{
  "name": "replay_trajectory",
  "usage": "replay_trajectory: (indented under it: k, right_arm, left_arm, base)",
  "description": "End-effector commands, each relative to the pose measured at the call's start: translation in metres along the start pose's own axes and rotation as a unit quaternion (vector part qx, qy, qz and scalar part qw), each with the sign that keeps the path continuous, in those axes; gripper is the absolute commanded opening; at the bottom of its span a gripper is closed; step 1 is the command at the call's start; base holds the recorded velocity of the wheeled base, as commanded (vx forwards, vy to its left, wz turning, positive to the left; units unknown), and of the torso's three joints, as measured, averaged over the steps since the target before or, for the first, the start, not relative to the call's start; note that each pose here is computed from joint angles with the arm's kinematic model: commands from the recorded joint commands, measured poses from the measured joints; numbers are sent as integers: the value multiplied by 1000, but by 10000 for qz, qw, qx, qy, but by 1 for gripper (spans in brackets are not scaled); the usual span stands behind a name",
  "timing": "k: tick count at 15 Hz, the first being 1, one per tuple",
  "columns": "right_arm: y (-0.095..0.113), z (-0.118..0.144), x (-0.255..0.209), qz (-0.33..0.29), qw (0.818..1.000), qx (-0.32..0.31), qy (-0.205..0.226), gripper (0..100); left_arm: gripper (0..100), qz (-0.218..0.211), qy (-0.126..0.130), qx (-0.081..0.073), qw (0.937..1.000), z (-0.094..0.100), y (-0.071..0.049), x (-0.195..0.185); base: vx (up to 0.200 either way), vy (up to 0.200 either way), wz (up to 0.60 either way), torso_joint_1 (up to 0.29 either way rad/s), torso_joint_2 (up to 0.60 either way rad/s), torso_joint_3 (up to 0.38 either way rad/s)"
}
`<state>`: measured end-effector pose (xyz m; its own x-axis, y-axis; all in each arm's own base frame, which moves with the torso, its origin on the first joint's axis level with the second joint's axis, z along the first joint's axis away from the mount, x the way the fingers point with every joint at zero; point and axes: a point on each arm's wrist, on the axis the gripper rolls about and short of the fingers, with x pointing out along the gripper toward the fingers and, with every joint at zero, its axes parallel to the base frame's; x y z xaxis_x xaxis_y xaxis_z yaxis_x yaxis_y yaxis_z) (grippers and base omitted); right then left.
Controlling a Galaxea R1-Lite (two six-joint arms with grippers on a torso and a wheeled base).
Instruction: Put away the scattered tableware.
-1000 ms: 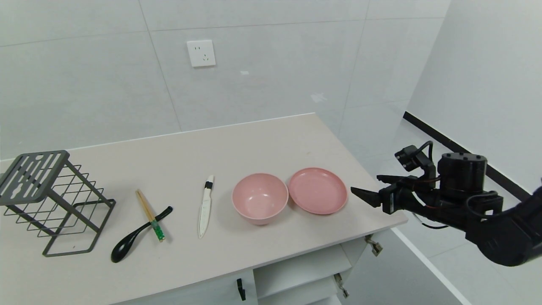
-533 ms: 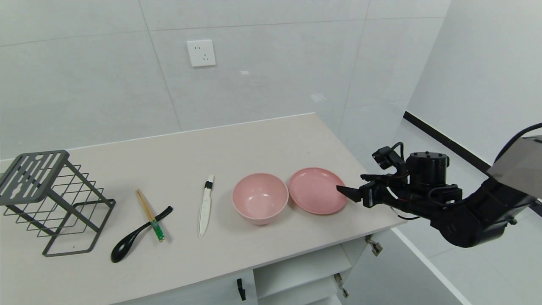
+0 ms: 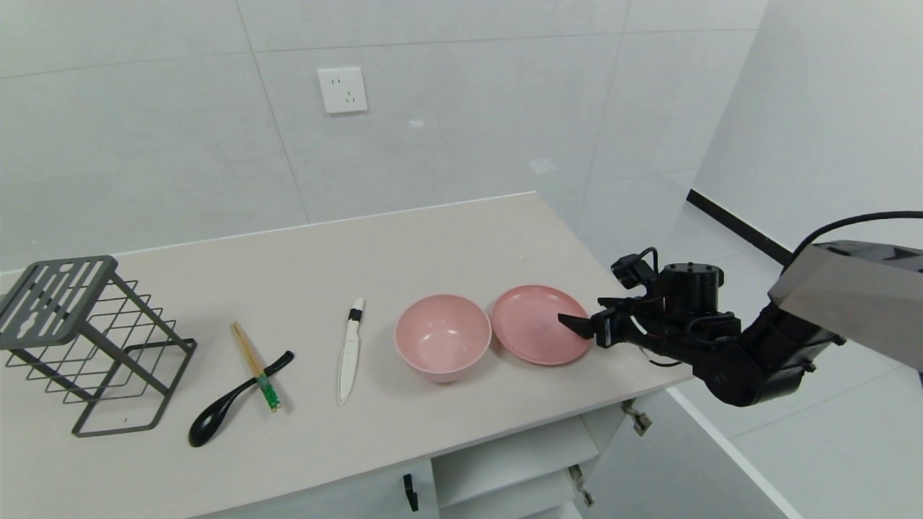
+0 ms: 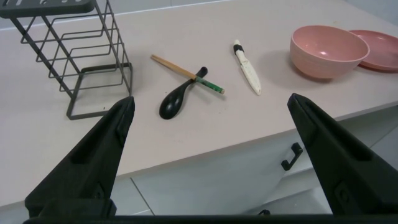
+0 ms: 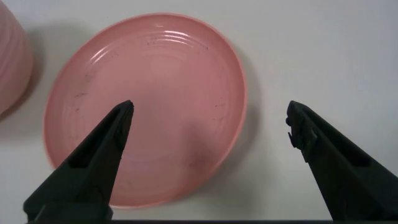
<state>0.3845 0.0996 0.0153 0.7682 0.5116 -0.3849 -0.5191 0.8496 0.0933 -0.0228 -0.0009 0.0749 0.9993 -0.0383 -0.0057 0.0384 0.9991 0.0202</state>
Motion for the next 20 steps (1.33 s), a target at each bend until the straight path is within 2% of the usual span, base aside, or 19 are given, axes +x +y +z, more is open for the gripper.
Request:
replay_trajectory:
  k: [1,14,15,20]
  right_arm:
    - [1,-11,11,48,9999,83,117,100]
    - [22,-21,27,277,9993,0,245,100]
    - [21,-21,27,208,9995,12,253,0]
    - [15,-22,25,-275,9990,241,268,0]
  left_arm:
    - [100,0,10,-3,10000,0,0,0]
    - [100,0,10,-3,10000,0,0,0]
    - [100,0,10,-3,10000,0,0,0]
    - [100,0,10,5,10000,0,0,0]
  base:
    - [0,0,0,0,0,0]
    - [0,0,0,0,0,0]
    - [0,0,0,0,0,0]
    - [0,0,0,0,0,0]
